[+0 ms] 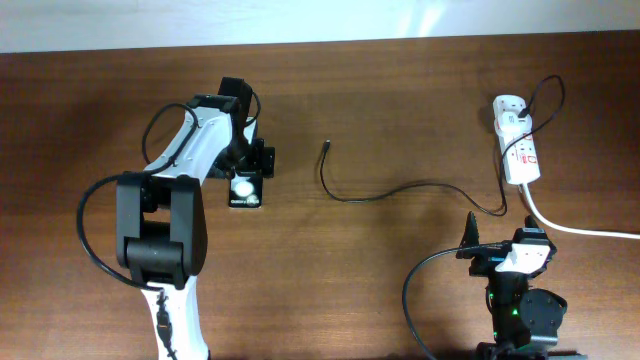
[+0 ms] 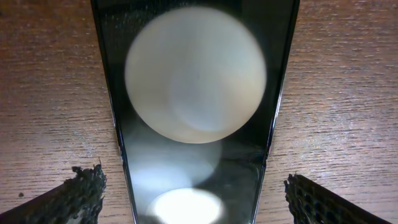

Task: Plug charger to phone and switch on socket
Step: 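Lower the left gripper and close it on the phone's long edges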

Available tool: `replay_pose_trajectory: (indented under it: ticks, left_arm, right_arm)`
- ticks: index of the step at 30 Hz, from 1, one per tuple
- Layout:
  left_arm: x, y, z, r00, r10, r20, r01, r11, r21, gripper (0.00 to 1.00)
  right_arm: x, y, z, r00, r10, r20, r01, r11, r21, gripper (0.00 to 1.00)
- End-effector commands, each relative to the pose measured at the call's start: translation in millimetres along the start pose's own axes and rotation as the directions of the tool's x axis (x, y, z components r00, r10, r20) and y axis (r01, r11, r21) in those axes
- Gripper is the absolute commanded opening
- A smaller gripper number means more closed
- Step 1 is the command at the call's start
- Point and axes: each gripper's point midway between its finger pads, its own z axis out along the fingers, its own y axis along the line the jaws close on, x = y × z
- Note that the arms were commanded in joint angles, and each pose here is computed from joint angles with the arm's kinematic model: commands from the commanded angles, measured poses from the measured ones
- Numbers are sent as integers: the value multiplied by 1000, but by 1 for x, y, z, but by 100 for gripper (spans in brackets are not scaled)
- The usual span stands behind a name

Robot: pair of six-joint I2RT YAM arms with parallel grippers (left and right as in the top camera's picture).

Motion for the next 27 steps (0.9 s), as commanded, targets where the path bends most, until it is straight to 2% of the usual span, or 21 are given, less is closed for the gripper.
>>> replay_pose_trajectory:
  ticks: [1, 27]
  left_arm:
    - [-1, 1, 3, 1000, -17, -4, 17, 1000, -17, 97]
    - [2, 1, 21, 1000, -16, 8, 16, 1000, -15, 93]
  right_arm:
    - [2, 0, 0, 1000, -7, -3, 7, 1000, 1, 99]
    - [2, 0, 0, 1000, -7, -3, 7, 1000, 1, 99]
